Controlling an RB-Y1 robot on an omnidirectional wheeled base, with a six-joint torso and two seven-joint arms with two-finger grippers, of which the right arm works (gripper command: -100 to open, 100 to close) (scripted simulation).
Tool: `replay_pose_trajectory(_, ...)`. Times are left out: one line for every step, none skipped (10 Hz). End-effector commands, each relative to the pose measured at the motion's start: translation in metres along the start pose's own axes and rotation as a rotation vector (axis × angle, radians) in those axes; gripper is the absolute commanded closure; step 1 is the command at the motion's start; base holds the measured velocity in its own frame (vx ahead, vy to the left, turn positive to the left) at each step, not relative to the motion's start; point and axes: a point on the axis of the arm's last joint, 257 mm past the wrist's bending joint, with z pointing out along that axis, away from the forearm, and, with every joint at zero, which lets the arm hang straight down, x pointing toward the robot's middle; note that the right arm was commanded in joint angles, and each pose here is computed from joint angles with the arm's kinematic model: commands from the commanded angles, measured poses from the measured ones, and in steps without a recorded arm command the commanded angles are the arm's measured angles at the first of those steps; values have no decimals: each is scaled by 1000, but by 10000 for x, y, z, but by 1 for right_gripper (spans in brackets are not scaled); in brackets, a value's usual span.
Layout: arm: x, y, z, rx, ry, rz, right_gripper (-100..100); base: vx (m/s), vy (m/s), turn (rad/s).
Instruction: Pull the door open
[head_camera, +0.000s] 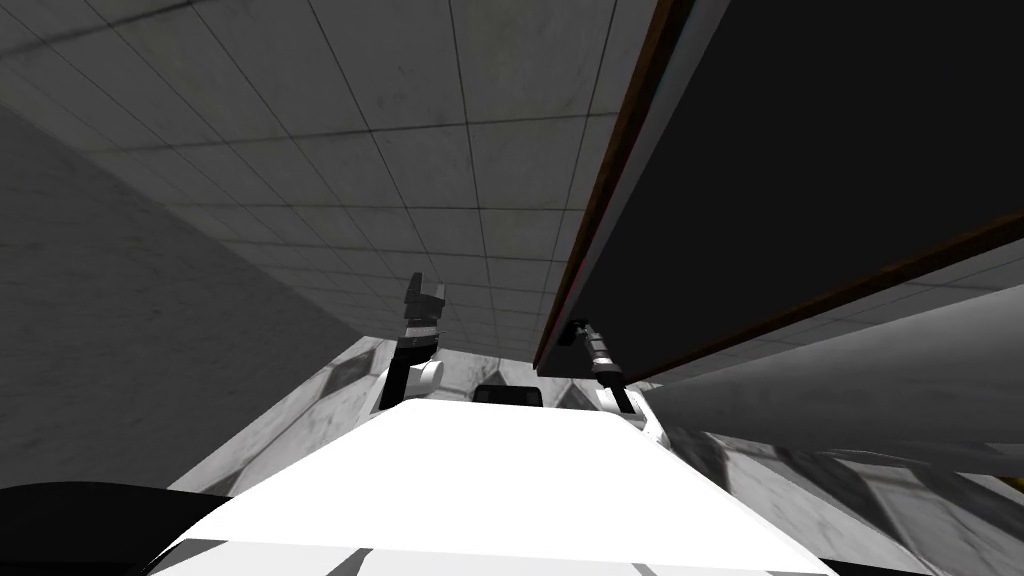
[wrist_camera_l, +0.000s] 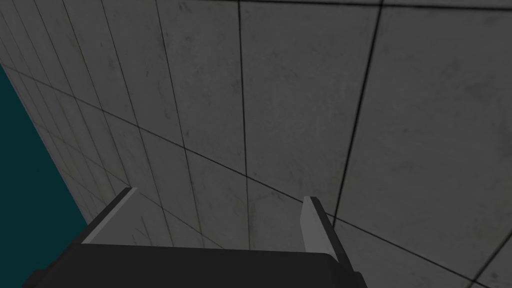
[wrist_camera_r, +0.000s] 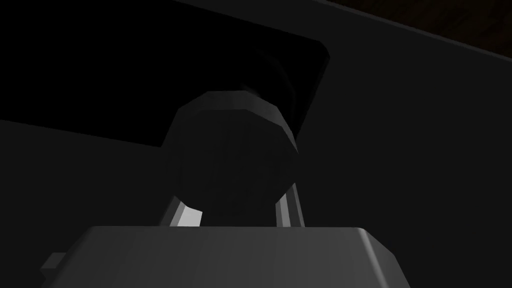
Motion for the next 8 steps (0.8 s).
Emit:
replay_pose_trajectory(144, 31, -15, -10, 15, 56, 100, -32, -19, 50)
replay_pose_trajectory(128, 30, -38, -8, 4, 124, 100, -44, -20, 69)
replay_pose_trajectory(112, 29, -61, -6, -8, 176, 100, -76, -45, 175)
replay_pose_trajectory(112, 29, -61, -6, -8, 192, 100, -57, -41, 82)
replay_pose_trajectory(97, 26, -84, -4, -19, 253, 100, -59, -29, 86)
replay_pose_trajectory(97, 26, -84, -4, -19, 260, 100, -43, -22, 44)
replay_pose_trajectory(82, 23, -108, -3, -30, 327, 100, -56, -27, 95)
replay_pose_trajectory(68, 19, -131, -2, -42, 379, 100, -72, -42, 177)
